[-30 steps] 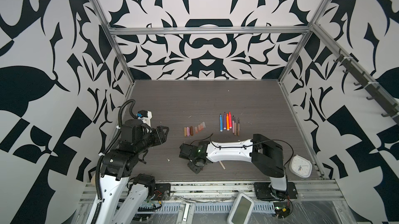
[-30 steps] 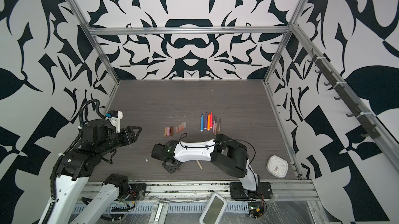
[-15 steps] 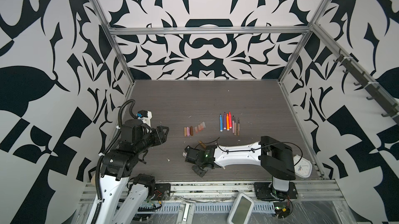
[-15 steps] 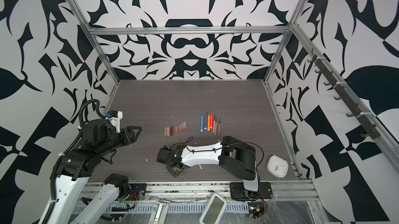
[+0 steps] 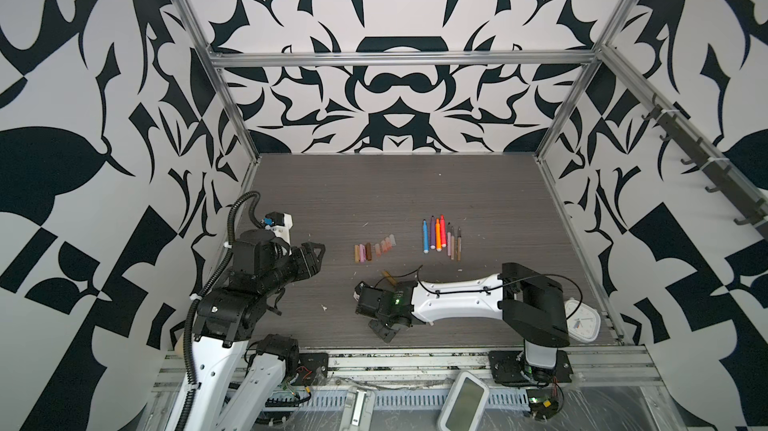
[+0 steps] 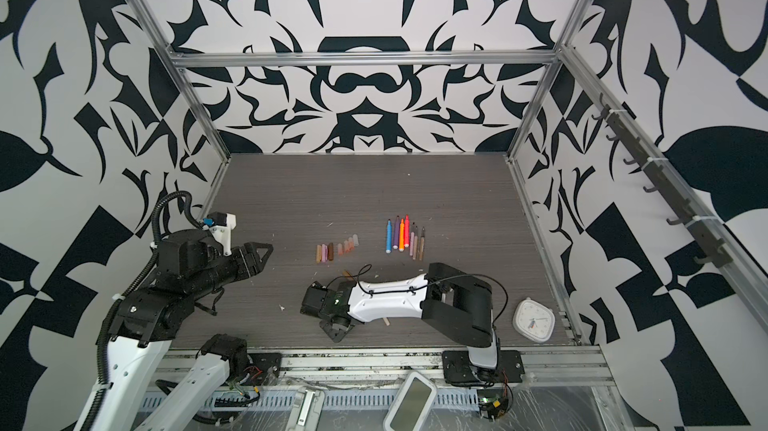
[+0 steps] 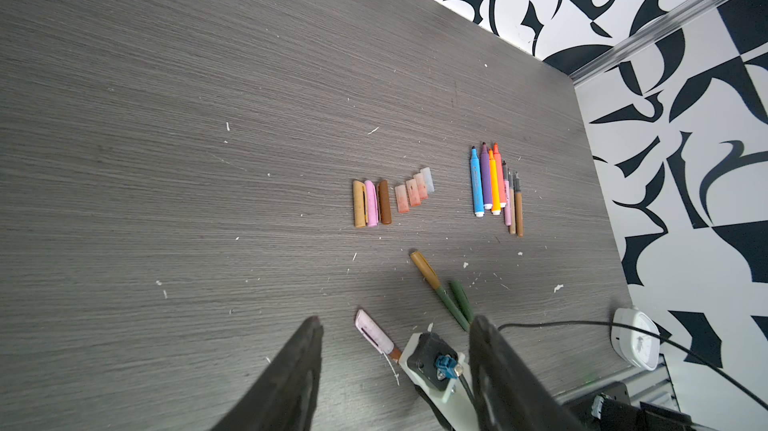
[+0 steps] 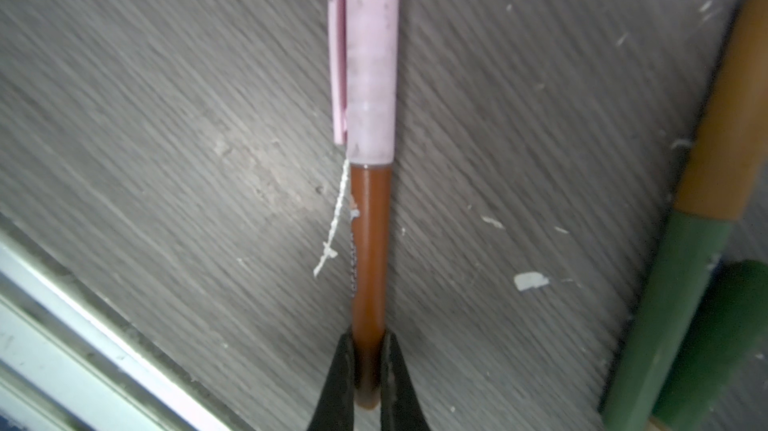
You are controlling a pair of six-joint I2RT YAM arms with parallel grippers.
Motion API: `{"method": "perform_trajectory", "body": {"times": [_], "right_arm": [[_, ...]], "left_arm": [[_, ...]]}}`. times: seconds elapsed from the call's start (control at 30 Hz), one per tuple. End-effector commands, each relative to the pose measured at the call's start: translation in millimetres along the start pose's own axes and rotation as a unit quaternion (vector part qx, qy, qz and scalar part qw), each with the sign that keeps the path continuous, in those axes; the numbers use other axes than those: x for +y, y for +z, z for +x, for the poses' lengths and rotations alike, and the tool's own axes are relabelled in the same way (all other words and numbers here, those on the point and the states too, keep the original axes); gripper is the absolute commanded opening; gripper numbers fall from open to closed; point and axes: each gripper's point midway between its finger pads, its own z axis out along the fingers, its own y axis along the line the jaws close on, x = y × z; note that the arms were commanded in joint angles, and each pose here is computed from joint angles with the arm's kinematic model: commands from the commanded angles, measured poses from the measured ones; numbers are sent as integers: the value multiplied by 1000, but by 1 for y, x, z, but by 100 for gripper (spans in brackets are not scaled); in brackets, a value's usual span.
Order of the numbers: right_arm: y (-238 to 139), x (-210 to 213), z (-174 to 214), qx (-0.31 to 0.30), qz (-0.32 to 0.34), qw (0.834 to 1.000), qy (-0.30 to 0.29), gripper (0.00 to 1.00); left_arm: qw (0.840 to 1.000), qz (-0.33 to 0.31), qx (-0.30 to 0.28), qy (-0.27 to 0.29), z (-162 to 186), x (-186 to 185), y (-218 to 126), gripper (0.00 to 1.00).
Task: Open the pen caps
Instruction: 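Lift the pink-capped brown pen with the right gripper toward the left gripper, then hold the pen up with the right gripper while the left gripper reaches for its cap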
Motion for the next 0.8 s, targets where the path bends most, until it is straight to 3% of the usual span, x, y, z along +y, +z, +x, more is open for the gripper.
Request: {"method": "perform_trajectory", "body": {"times": [0.0,0.3,0.77], "right_arm": [[-26,-11,4,-9,18,1000,-6,1],[-86,-33,5,-87,0,996,37,0],[-130,-57,-2,-142,-55,985,85,0]], "left_arm": [[1000,-2,15,-6,6,3,3,60],[1000,-2,8,-5,6,3,0,59],[999,-34,-7,-13,3,14,-3,60]]}}
